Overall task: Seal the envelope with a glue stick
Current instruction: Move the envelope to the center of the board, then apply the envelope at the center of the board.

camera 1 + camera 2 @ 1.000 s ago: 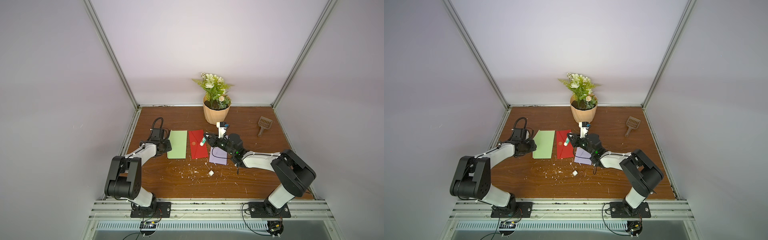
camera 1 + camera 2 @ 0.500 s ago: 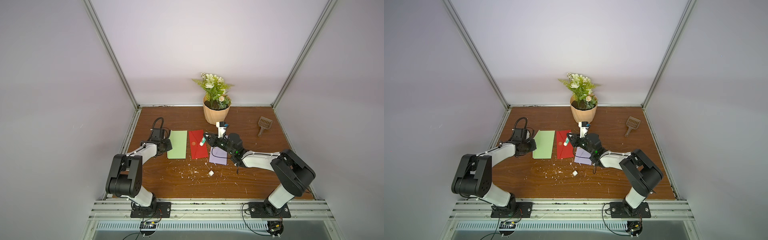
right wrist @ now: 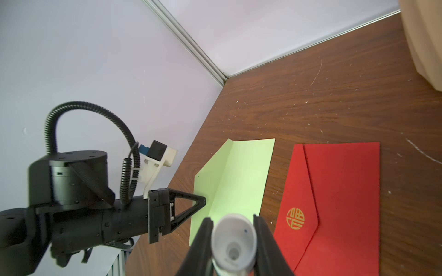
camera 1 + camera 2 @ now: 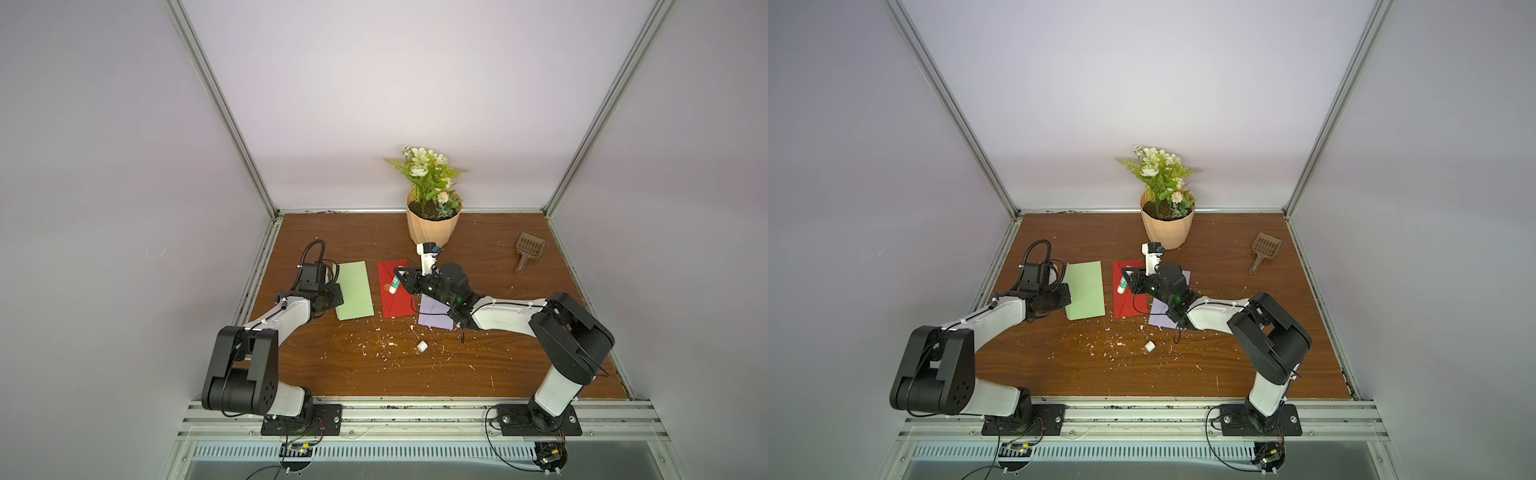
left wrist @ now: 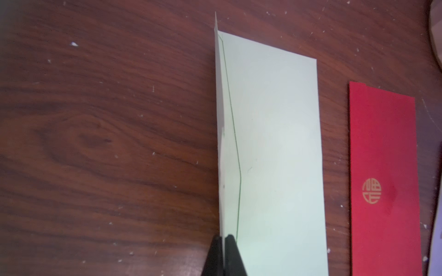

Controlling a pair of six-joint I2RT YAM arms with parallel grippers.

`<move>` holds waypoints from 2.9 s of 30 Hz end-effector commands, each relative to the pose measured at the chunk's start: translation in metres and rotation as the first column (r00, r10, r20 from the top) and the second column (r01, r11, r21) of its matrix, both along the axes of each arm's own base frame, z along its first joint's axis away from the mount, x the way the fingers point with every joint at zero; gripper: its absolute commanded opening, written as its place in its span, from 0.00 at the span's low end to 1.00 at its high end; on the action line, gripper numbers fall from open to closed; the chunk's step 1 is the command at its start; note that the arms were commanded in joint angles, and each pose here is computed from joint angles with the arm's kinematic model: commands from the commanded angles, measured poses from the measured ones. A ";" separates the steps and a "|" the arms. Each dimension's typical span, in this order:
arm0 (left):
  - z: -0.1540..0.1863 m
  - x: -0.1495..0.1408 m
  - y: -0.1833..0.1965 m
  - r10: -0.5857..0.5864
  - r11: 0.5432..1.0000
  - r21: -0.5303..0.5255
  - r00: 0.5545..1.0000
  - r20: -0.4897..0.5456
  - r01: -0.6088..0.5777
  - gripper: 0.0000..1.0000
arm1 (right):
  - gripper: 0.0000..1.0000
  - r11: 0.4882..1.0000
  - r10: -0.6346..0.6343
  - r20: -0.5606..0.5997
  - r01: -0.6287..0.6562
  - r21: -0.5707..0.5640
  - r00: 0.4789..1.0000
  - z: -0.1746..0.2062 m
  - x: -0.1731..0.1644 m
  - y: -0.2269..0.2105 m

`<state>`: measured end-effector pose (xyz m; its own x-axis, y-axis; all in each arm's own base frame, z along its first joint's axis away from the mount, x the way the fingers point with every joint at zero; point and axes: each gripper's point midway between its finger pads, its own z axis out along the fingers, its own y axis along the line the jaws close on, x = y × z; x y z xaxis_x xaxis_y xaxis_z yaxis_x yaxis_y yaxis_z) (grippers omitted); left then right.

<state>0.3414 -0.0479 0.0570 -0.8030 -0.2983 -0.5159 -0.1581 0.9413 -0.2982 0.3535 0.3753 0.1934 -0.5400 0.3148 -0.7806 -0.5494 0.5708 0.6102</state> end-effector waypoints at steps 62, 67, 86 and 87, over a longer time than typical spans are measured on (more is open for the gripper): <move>-0.026 -0.056 -0.020 0.009 0.999 -0.048 0.998 -0.066 -0.012 0.00 | 0.00 0.988 0.003 0.028 0.001 -0.151 1.000 -0.085 0.005 0.119; -0.024 -0.055 -0.020 0.009 0.999 -0.048 0.998 -0.063 -0.012 0.00 | 0.00 0.987 0.020 0.020 -0.017 -0.160 1.000 -0.091 -0.006 0.115; -0.026 -0.055 -0.022 0.005 0.998 -0.062 0.998 -0.064 -0.009 0.00 | 0.00 0.985 0.068 -0.026 -0.071 -0.160 0.997 -0.100 -0.033 0.115; -0.026 -0.054 -0.022 0.007 0.998 -0.064 0.998 -0.063 -0.011 0.00 | 0.00 0.985 0.067 -0.024 -0.070 -0.157 0.997 -0.099 -0.032 0.116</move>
<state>0.2902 -0.0685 0.0363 -0.8220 -0.3311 -0.4633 -0.1745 0.9209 -0.3485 0.3310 0.4889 0.0993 -0.5497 0.1922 -0.8129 -0.5774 0.6158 0.5360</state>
